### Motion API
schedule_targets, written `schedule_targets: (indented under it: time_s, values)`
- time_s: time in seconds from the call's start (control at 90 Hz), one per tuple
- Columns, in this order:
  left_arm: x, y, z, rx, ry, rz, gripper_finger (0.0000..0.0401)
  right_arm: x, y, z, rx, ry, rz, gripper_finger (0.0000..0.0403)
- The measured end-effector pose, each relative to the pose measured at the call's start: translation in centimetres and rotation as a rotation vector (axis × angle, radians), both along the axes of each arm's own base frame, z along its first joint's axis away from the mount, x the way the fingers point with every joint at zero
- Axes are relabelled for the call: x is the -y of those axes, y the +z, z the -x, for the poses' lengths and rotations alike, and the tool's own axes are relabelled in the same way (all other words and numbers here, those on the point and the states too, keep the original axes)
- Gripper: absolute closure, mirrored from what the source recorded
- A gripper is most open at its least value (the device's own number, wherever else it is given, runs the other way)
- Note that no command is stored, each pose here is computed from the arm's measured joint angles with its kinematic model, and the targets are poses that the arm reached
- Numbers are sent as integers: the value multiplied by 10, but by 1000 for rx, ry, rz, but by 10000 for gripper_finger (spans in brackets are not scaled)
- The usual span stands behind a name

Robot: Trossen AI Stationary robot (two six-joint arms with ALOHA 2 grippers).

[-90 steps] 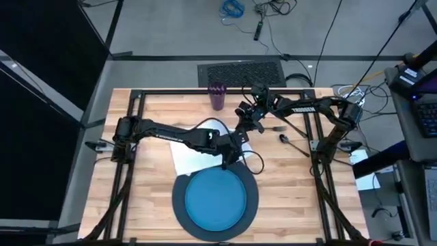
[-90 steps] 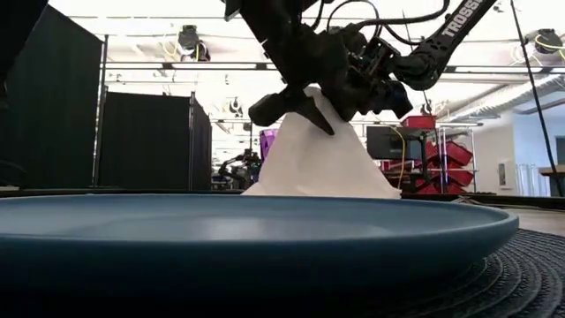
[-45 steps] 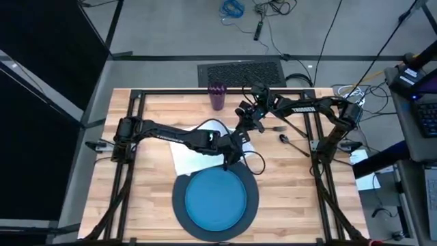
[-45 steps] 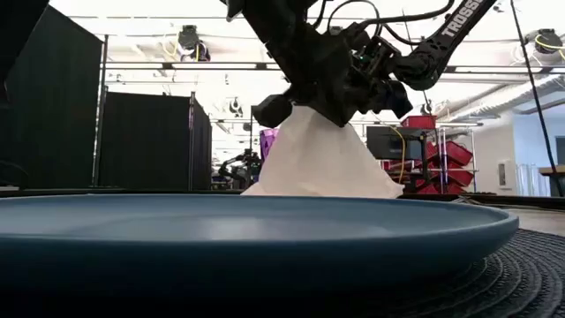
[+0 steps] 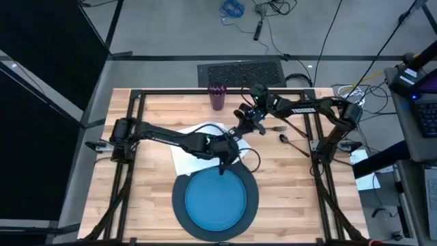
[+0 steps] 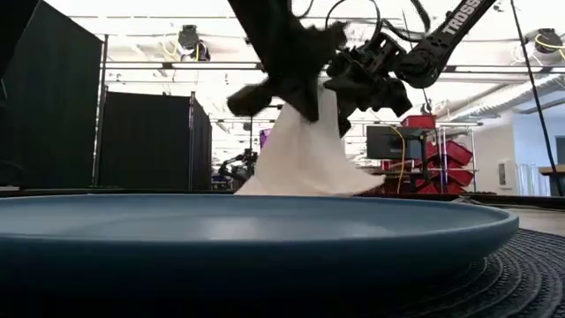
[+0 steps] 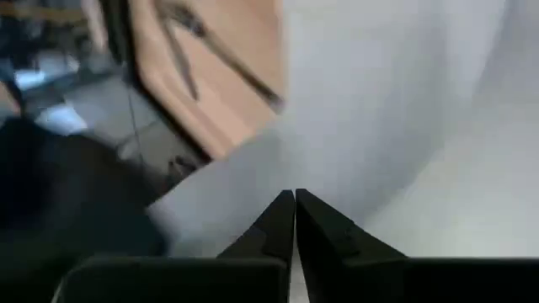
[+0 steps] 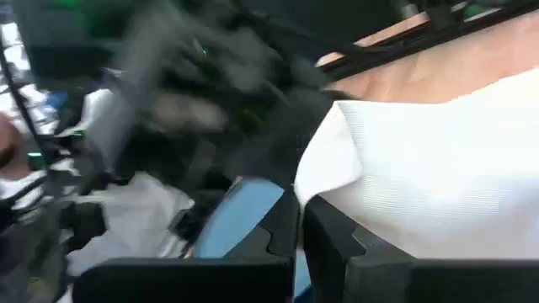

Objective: Set table place
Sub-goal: Fold the white table napkin on the table

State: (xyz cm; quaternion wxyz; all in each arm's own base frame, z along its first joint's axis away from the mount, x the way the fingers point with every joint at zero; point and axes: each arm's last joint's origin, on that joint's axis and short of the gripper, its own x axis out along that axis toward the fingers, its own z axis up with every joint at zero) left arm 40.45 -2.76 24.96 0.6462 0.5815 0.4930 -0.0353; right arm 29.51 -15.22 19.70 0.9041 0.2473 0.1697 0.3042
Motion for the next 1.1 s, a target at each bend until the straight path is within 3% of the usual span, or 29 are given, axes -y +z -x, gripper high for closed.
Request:
schedule_targets:
  time_s: [0.2,0.433,0.556,0.822,1.1]
  values:
    - [5,50,30,195,137,139,401,7,-1,0,-52,-144,23,403]
    - [7,102,84,392,324,340,401,-2,1,-10,-109,-281,-1,403]
    - [10,114,116,492,400,381,401,-7,7,-17,-90,-312,-32,403]
    - [22,107,175,740,453,468,401,-15,26,-37,-78,-337,-16,403]
    - [29,86,187,878,448,455,401,-19,59,-88,-127,-388,59,403]
